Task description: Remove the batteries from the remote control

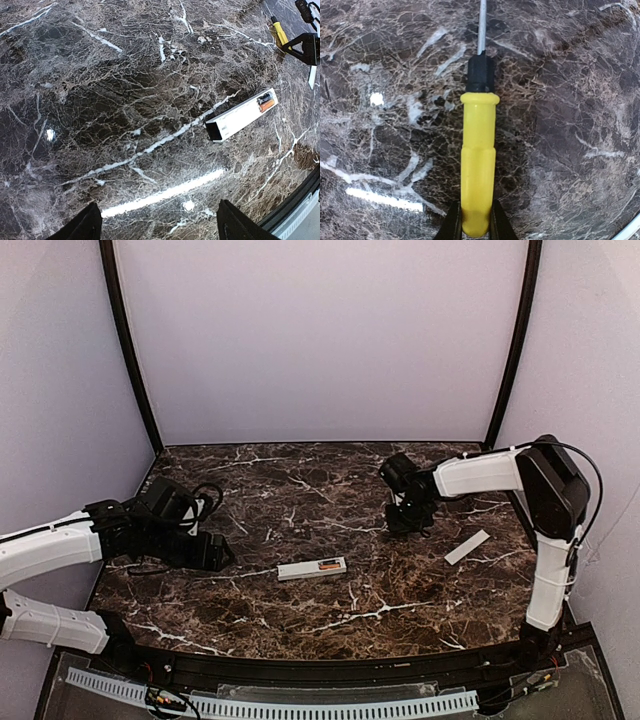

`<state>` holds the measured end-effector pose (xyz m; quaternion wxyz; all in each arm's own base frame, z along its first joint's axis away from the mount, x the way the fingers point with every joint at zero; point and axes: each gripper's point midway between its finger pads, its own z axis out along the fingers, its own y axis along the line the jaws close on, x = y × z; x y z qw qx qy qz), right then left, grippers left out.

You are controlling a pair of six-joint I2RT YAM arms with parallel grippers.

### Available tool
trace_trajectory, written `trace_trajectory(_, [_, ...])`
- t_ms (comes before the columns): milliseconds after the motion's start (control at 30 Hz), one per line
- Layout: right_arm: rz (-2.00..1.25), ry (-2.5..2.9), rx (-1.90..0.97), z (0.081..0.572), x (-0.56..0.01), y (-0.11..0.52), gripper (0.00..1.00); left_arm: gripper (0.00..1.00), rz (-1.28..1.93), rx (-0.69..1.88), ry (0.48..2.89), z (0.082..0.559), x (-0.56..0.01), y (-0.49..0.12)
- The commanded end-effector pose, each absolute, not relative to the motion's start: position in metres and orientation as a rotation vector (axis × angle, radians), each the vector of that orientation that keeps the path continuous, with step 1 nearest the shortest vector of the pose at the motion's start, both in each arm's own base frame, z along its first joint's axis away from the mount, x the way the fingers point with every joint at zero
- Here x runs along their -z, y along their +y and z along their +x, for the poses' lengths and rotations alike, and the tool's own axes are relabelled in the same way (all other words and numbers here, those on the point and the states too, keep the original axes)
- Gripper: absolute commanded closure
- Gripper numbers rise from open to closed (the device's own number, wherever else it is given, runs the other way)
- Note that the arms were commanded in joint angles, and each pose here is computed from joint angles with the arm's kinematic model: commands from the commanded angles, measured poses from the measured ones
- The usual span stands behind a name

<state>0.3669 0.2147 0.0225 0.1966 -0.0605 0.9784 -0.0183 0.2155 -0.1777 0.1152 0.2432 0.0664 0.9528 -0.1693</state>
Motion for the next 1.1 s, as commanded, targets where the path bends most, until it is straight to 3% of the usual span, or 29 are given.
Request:
trace_trajectory(0, [-0.194, 2.730, 0.046, 0.366, -0.019, 0.210, 1.00, 0.20, 0.195, 0.437, 2.612, 0.216, -0.116, -0.176])
trace_trajectory(400, [-0.551, 2.528, -0.625, 0.321, -0.102, 0.274, 1.00, 0.23, 0.410, 0.675, 2.512, 0.209, -0.153, -0.210])
trace_trajectory(633, [-0.771, 2.341, -1.066, 0.266, -0.160, 0.313, 1.00, 0.26, 0.495, 0.996, 2.408, 0.202, -0.196, -0.251])
trace_trajectory(1067, [-1.169, 2.069, -1.483, 0.156, -0.232, 0.359, 1.00, 0.35, 0.611, 1.455, 2.181, 0.193, -0.259, -0.304])
